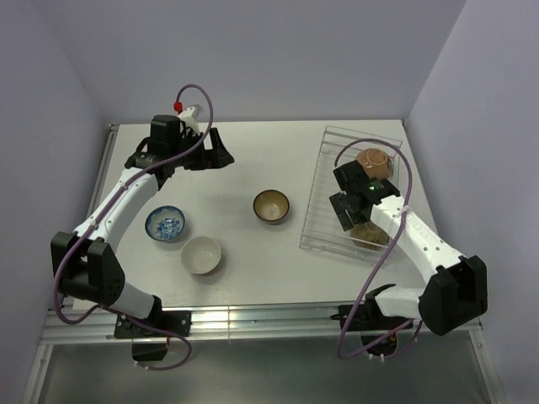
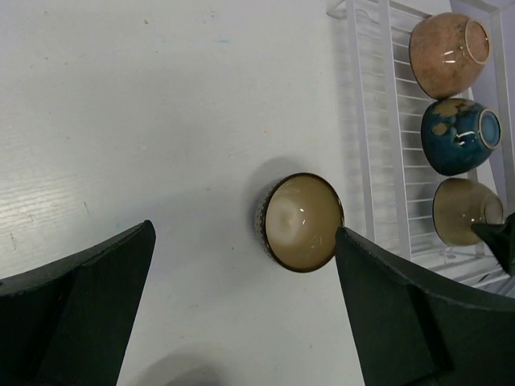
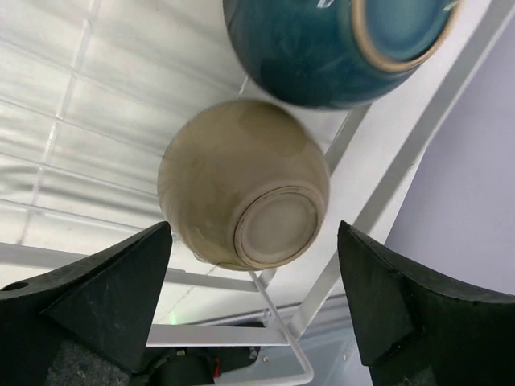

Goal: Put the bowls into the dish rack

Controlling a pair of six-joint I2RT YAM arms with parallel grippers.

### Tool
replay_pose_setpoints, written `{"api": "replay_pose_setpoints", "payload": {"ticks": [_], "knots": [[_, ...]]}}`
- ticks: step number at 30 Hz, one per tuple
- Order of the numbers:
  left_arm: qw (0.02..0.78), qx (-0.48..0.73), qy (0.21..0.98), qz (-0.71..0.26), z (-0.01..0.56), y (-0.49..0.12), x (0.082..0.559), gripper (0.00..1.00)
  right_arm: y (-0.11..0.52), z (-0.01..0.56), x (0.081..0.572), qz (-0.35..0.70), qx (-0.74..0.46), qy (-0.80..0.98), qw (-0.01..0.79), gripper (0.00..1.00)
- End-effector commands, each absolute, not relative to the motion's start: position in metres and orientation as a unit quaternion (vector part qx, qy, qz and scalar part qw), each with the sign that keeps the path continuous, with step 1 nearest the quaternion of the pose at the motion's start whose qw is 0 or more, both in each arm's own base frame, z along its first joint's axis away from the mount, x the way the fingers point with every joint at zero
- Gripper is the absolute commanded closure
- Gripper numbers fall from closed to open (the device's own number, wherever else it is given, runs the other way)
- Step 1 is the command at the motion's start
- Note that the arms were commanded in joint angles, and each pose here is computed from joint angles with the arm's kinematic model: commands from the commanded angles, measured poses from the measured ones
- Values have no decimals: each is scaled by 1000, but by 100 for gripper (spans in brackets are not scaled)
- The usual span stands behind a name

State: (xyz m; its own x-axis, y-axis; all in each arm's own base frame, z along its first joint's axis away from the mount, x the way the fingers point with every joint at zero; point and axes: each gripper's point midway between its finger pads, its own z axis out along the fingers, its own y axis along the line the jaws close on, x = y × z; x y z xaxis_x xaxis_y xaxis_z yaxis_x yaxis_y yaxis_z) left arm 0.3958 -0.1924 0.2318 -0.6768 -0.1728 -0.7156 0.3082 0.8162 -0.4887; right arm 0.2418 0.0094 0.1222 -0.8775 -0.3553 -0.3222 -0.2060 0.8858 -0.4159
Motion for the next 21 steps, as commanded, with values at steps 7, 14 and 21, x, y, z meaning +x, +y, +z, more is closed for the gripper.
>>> {"api": "replay_pose_setpoints", "payload": {"ticks": [7, 14, 21], "knots": [[424, 199, 826, -314, 235, -193, 362, 1, 35, 233, 291, -126, -142, 901, 389, 0], [354, 239, 832, -353, 194, -219, 355, 9, 83, 283, 286, 13, -217, 875, 432, 0], [305, 274, 844, -345, 148, -260, 356, 13, 120, 320, 269, 124, -255, 841, 461, 0]]}}
